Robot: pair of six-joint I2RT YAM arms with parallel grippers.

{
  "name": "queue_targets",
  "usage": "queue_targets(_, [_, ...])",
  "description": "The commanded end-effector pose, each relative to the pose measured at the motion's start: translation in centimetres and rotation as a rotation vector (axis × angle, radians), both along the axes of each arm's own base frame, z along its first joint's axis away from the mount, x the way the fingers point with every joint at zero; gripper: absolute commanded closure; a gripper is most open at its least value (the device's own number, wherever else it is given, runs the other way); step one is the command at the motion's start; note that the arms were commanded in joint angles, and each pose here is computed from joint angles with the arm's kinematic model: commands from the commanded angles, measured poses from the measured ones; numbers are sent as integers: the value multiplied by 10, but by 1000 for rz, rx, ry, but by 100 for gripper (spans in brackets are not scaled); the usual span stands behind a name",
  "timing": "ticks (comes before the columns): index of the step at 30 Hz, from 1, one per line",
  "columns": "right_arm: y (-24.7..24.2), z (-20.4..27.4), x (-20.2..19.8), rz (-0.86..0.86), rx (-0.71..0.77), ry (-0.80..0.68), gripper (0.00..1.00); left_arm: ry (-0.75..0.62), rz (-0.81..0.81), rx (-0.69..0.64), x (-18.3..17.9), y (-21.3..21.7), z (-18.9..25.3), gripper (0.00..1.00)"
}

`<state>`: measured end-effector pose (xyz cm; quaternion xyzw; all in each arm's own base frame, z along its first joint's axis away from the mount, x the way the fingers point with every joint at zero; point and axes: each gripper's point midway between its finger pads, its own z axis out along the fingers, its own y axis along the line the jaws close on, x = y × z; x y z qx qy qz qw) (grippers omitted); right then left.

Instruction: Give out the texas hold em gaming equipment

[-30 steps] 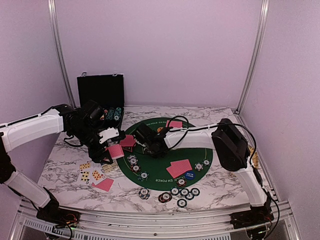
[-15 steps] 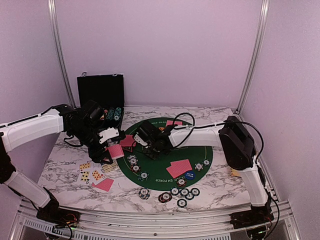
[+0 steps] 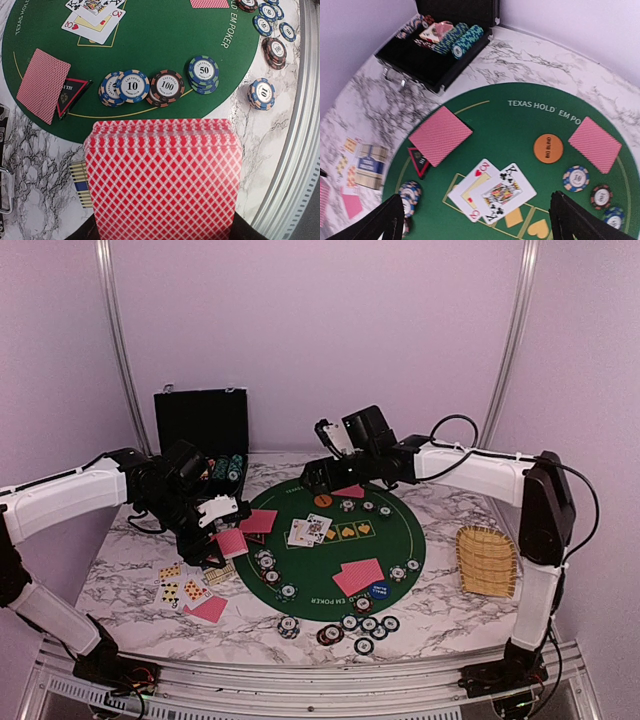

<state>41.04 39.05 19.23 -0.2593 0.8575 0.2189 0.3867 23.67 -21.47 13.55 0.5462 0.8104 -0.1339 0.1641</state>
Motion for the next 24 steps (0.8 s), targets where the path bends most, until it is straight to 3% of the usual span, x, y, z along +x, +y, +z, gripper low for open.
queue_targets(1, [5, 9, -18, 82, 399, 297, 1, -24, -6, -26, 1, -1, 14, 100])
queue_targets(3, [-5, -1, -14, 53, 467, 383, 1, -23, -6, -28, 1, -1, 15, 100])
queue_targets(9, [5, -4, -32, 74, 510, 461, 1, -27, -5, -28, 2, -2, 16, 100])
queue_targets(24, [95, -16, -124, 291, 671, 731, 10, -35, -8, -40, 6, -6, 20, 100])
